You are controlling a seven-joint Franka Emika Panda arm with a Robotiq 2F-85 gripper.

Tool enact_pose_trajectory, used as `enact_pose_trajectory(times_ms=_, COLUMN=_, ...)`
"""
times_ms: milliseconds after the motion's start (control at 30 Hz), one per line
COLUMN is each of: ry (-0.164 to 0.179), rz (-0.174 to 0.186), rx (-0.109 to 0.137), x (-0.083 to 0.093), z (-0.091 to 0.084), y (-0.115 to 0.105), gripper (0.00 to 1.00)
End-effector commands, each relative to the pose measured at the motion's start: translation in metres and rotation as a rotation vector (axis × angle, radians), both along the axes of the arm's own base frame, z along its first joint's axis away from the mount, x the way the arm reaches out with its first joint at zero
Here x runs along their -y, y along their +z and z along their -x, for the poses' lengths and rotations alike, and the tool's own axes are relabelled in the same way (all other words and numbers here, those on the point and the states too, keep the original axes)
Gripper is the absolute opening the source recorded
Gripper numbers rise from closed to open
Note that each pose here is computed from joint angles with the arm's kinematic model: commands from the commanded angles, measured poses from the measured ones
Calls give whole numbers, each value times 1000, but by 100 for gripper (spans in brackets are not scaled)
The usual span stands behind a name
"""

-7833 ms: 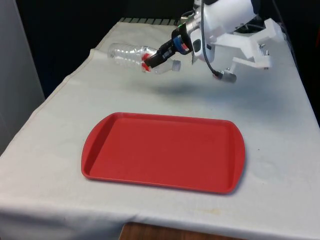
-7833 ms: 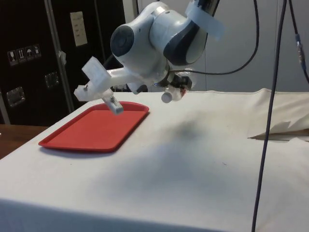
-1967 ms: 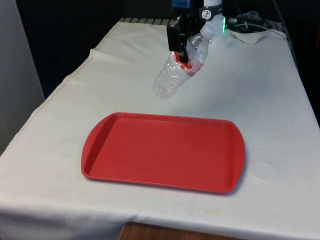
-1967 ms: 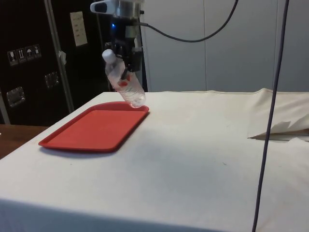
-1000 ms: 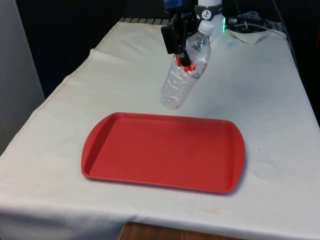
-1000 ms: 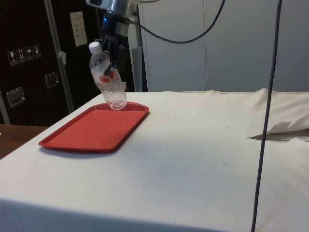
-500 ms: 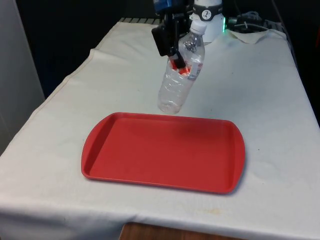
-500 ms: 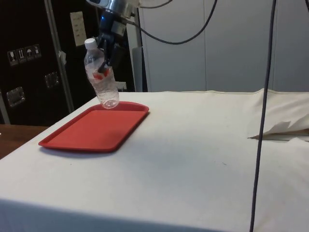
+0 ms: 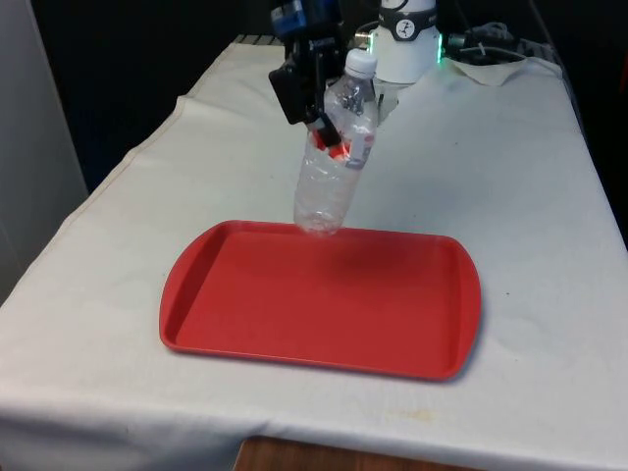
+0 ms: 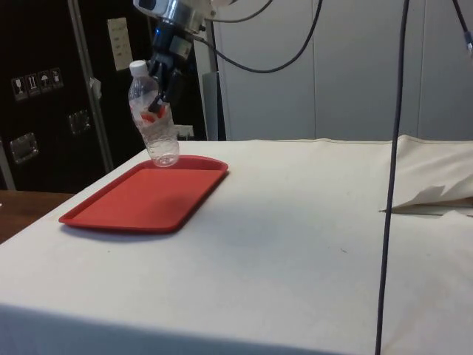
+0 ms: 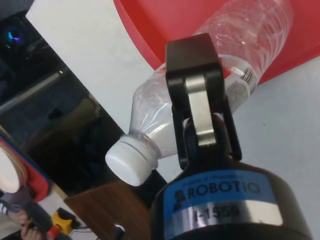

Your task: Place the bottle upright on the tray.

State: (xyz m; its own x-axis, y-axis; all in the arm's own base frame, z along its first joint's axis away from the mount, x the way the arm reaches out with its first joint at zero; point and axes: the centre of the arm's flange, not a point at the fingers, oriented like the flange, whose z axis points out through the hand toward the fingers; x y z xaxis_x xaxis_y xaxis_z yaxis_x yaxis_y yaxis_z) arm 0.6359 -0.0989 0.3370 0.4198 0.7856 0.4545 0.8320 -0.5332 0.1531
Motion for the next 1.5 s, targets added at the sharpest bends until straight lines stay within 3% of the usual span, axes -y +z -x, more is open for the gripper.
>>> enact_pose_trajectory(times_ms=0, ry=-2, rz=-4, rx=0, x=2, z=-1, y=0, gripper=32)
enact_pose_trajectory(times_ms=200, ry=-9, rz=-41, rx=19, x=13, z=-9, y=-2, gripper=32)
enact_pose_trajectory(times_ms=233, ry=-11, rz=-31, rx=11, x=11, z=-6, y=-2, gripper=32)
enact_pose_trajectory(times_ms=267, ry=-14, rz=-54, rx=25, x=16, z=-11, y=-3, gripper=32)
enact_pose_trajectory(times_ms=433, ry=-24, rz=-90, rx=42, x=22, z=-17, y=-8, gripper=32)
enact_pose_trajectory(times_ms=467, ry=-26, rz=-80, rx=32, x=21, z=-15, y=-9, gripper=32)
enact_pose_trajectory(times_ms=600, ry=-32, rz=-122, rx=52, x=26, z=-18, y=-12, gripper=32)
enact_pose_trajectory(times_ms=867, ry=-44, rz=-186, rx=63, x=33, z=-16, y=-19, gripper=32)
enact_pose_trajectory(times_ms=967, ry=-47, rz=-213, rx=61, x=37, z=-16, y=-23, gripper=32)
enact_pose_trajectory(times_ms=1167, ry=-47, rz=-225, rx=56, x=40, z=-19, y=-22, gripper=32)
enact_pose_trajectory(times_ms=1300, ry=-47, rz=-247, rx=36, x=41, z=-20, y=-23, gripper=32)
enact_pose_trajectory(times_ms=1333, ry=-47, rz=-238, rx=42, x=40, z=-19, y=-22, gripper=32)
enact_pose_trajectory(times_ms=1467, ry=-51, rz=-273, rx=2, x=41, z=-22, y=-26, gripper=32)
